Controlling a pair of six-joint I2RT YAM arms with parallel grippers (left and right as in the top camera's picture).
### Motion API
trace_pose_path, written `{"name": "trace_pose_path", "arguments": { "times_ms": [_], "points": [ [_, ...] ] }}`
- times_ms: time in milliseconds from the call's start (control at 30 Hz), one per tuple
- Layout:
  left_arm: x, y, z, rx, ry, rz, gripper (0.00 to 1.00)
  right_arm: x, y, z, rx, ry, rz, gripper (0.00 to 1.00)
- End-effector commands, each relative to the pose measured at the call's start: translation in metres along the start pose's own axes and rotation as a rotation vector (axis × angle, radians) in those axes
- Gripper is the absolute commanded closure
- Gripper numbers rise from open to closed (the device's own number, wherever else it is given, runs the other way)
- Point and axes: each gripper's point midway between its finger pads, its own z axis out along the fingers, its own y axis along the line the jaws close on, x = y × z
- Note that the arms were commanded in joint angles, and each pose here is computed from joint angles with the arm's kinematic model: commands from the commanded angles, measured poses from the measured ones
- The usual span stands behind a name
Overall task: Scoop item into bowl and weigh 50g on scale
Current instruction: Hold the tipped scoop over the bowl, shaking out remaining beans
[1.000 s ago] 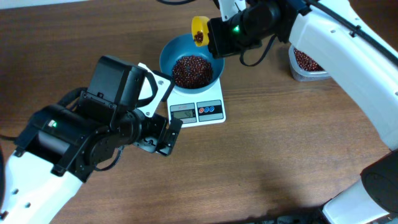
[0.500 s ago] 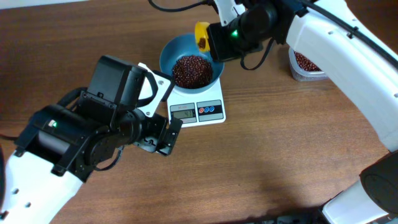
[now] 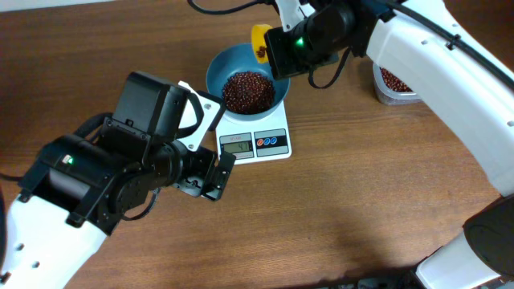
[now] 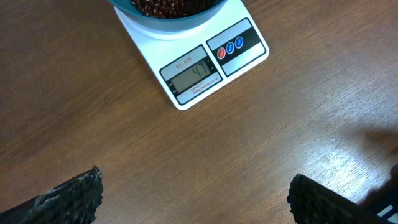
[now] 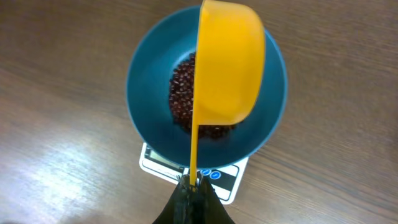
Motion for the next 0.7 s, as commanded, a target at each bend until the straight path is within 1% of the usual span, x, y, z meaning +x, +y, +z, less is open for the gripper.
{"name": "trace_pose_path", "arguments": {
  "times_ms": [0,67,100,167,233,267,300,333,400,433,467,567,667],
  "points": [
    [-0.005,-0.002,-0.004,0.014,-0.016,0.022,0.01,0.007,-0.011,0.007,0.092,0.036,-0.005,0.96],
    [-0.005,-0.002,-0.004,0.014,-0.016,0.022,0.01,-0.001,0.012,0.002,-0.027,0.018,-0.010,0.96],
    [-0.005,-0.002,-0.004,0.014,-0.016,0.022,0.01,-0.002,0.017,0.001,-0.045,0.011,-0.018,0.96],
    [-0.005,-0.002,-0.004,0.014,-0.016,0.022,0.01,0.003,-0.003,0.005,0.069,0.029,-0.013,0.96],
    [-0.005,-0.002,-0.004,0.014,-0.016,0.022,0.01,-0.006,0.014,-0.001,-0.018,-0.003,-0.018,0.96],
    [-0.005,-0.002,-0.004,0.014,-0.016,0.022,0.01,-0.002,0.006,-0.001,0.032,0.009,-0.019,0.96],
    [-0.005,-0.002,-0.004,0.014,-0.016,0.022,0.01,0.004,-0.011,0.003,0.123,0.033,-0.015,0.96],
    [-0.005,-0.002,-0.004,0.014,-0.016,0.022,0.01,0.004,-0.009,0.003,0.111,0.033,-0.015,0.96],
    [-0.005,-0.002,-0.004,0.014,-0.016,0.022,0.01,-0.002,0.011,-0.003,0.025,0.011,-0.027,0.96],
    [-0.005,-0.002,-0.004,0.014,-0.016,0.022,0.01,0.008,-0.007,0.001,0.138,0.051,-0.033,0.96],
    [-0.005,-0.002,-0.004,0.014,-0.016,0.022,0.01,0.013,-0.014,0.003,0.179,0.072,-0.036,0.96],
    [-0.005,-0.002,-0.004,0.014,-0.016,0.022,0.01,0.006,0.005,-0.001,0.079,0.047,-0.036,0.96],
    [-0.005,-0.002,-0.004,0.014,-0.016,0.022,0.01,0.005,0.004,-0.001,0.084,0.045,-0.036,0.96]
  ]
}}
